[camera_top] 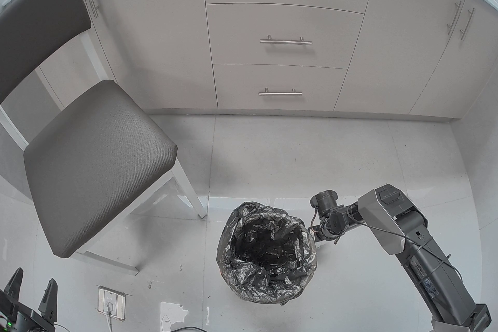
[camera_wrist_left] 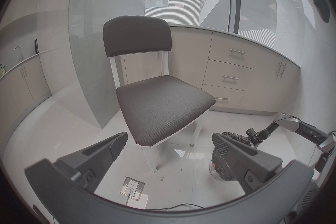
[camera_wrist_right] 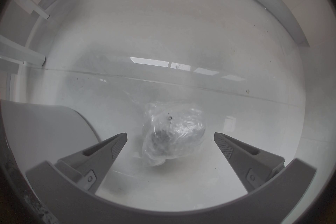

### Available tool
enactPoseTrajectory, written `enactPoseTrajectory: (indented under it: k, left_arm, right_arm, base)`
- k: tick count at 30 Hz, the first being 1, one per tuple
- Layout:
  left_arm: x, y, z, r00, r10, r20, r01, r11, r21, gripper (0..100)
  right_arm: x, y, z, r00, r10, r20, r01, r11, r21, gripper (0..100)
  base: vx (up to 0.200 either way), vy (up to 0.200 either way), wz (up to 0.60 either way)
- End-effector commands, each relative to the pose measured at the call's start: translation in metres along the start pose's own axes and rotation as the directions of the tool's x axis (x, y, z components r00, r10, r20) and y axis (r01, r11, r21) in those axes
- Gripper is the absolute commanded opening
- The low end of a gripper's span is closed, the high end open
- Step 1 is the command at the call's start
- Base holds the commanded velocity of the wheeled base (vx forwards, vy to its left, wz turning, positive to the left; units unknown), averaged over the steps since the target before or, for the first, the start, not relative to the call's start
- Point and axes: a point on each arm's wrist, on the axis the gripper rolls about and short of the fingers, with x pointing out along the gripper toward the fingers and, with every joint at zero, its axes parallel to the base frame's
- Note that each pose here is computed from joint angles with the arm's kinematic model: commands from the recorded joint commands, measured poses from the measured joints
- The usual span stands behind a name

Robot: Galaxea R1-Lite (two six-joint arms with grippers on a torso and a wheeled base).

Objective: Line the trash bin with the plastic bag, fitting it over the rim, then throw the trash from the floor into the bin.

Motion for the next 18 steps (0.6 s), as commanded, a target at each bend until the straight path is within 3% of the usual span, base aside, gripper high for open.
enactPoseTrajectory:
  k: [1,18]
  left_arm:
    - [0.0,0.0,0.0,1.0,0.0,-0.001,0.0,1.0,-0.001,100]
    - [0.0,0.0,0.0,1.0,0.0,-0.001,0.0,1.0,-0.002,100]
  right_arm:
    - [0.0,0.0,0.001,1.0,-0.002,0.012,0.002,1.0,-0.015,100]
    - [0.012,0.001,-0.014,0.999,-0.033,-0.018,0.031,0.995,-0.095,100]
  base:
    - [0.0,0.0,0.0]
    - [0.0,0.0,0.0]
